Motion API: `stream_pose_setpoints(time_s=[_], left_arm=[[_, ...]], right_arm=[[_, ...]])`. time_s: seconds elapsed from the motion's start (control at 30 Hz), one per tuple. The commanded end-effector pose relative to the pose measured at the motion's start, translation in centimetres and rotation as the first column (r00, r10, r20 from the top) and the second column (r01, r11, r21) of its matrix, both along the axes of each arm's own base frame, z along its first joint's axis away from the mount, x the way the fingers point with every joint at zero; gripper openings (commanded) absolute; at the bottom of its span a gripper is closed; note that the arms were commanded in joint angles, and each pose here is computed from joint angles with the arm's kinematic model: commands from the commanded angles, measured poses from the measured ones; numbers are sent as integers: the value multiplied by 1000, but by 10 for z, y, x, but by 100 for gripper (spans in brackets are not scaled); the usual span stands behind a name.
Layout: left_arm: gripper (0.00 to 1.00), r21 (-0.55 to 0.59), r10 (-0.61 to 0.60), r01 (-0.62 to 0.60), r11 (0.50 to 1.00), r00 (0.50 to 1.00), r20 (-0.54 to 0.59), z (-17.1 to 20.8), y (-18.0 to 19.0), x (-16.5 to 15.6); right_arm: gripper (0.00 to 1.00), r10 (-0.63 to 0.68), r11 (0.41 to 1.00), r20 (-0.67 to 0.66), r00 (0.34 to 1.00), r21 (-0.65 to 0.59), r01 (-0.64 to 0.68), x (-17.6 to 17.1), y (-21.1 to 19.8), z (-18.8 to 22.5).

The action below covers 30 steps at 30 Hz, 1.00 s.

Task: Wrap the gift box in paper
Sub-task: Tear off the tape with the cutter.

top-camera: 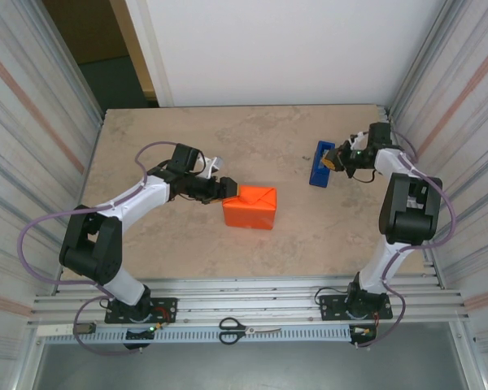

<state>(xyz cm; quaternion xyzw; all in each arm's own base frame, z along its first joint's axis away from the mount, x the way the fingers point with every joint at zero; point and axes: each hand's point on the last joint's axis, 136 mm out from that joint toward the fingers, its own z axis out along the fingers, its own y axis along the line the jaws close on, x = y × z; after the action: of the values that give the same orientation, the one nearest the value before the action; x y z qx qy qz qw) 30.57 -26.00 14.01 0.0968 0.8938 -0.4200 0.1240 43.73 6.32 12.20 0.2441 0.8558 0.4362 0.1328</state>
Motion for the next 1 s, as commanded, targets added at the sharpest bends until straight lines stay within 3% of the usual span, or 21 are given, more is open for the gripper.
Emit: stream_pose_setpoints(time_s=[0.0, 0.43, 0.73, 0.97], left_arm=[[69, 91, -11, 20, 996, 996, -94, -35, 5, -19], [69, 87, -15, 23, 996, 995, -96, -37, 4, -20], [68, 82, -15, 22, 996, 996, -90, -34, 4, -20], [68, 80, -15, 22, 997, 996, -87, -33, 3, -20]], right_arm=[[0, 18, 998, -51, 999, 66, -14, -33, 21, 8], [0, -33, 998, -122, 992, 41, 39, -89, 26, -25], [0, -63, 993, -110, 992, 95, 74, -89, 28, -33], [0, -100, 994, -151, 983, 38, 107, -89, 16, -59]])
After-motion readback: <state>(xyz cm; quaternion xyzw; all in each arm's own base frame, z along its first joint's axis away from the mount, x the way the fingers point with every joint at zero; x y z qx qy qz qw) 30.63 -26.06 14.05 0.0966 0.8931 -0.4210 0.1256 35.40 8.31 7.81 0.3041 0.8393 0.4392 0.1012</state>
